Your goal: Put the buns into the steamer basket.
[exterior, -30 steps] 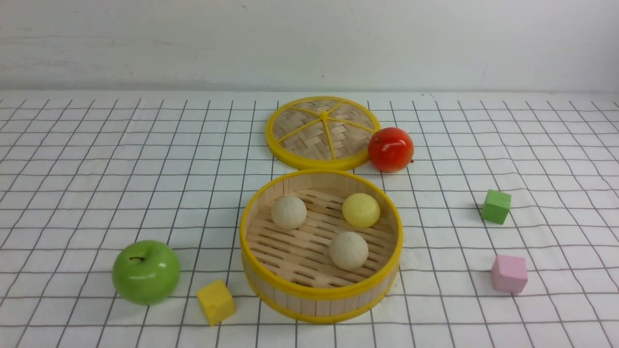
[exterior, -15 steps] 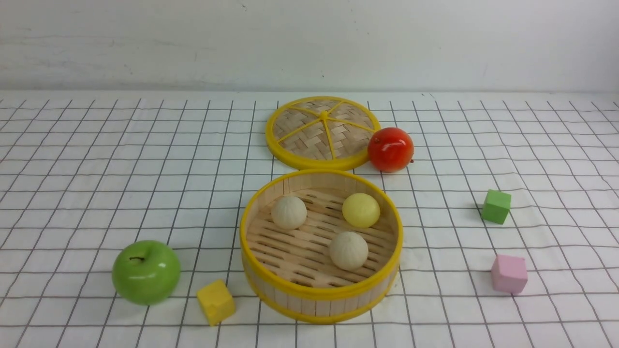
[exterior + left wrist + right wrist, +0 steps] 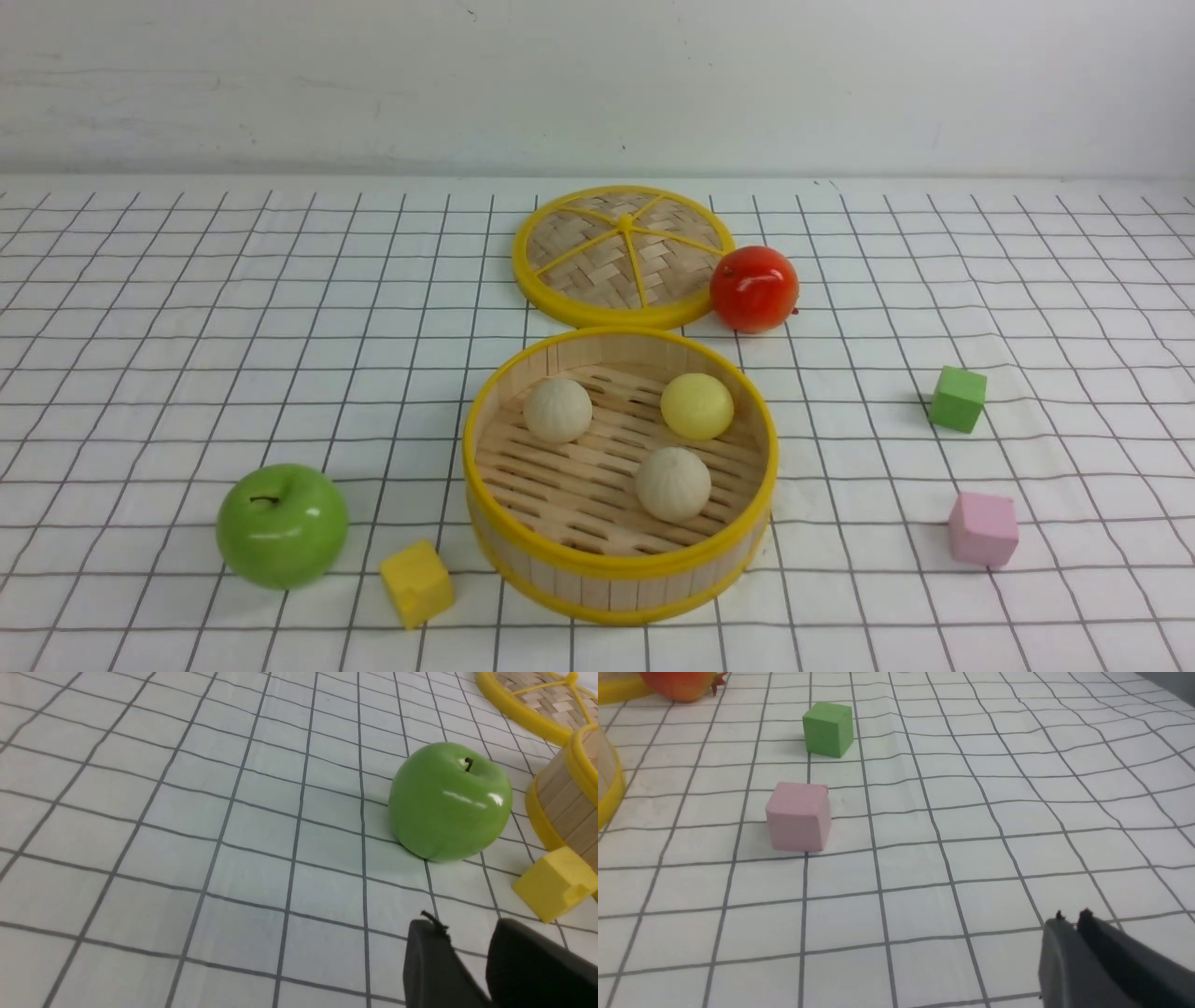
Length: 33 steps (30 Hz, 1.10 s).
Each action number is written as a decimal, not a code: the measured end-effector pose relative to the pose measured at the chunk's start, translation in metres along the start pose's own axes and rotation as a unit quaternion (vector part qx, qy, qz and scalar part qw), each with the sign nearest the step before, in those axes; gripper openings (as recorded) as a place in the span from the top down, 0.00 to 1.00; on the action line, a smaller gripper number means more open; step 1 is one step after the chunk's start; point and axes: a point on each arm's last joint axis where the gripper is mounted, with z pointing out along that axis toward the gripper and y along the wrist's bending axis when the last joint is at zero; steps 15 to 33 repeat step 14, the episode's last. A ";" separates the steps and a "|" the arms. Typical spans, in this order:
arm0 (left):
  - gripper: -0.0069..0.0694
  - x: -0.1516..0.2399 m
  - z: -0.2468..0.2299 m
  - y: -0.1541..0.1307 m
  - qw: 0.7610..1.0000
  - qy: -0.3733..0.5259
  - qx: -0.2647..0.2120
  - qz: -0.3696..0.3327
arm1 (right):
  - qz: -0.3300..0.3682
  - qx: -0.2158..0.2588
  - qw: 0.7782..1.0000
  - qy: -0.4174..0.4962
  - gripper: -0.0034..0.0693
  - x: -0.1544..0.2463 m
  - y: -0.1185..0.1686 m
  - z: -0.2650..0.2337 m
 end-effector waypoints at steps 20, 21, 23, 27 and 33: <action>0.65 0.000 0.000 0.000 1.000 0.000 0.000 0.000 | 0.000 0.000 1.000 0.000 0.90 0.000 0.000 0.000; 0.65 0.000 0.000 0.000 1.000 0.000 0.000 0.000 | 0.000 0.000 1.000 0.000 0.90 0.000 0.000 0.000; 0.65 0.000 0.000 0.000 1.000 0.000 0.000 0.000 | 0.000 0.000 1.000 0.000 0.90 0.000 0.000 0.000; 0.65 0.000 0.000 0.000 1.000 0.000 0.000 0.000 | 0.000 0.000 1.000 0.000 0.90 0.000 0.000 0.000; 0.65 0.000 0.000 0.000 1.000 0.000 0.000 0.000 | 0.000 0.000 1.000 0.000 0.90 0.000 0.000 0.000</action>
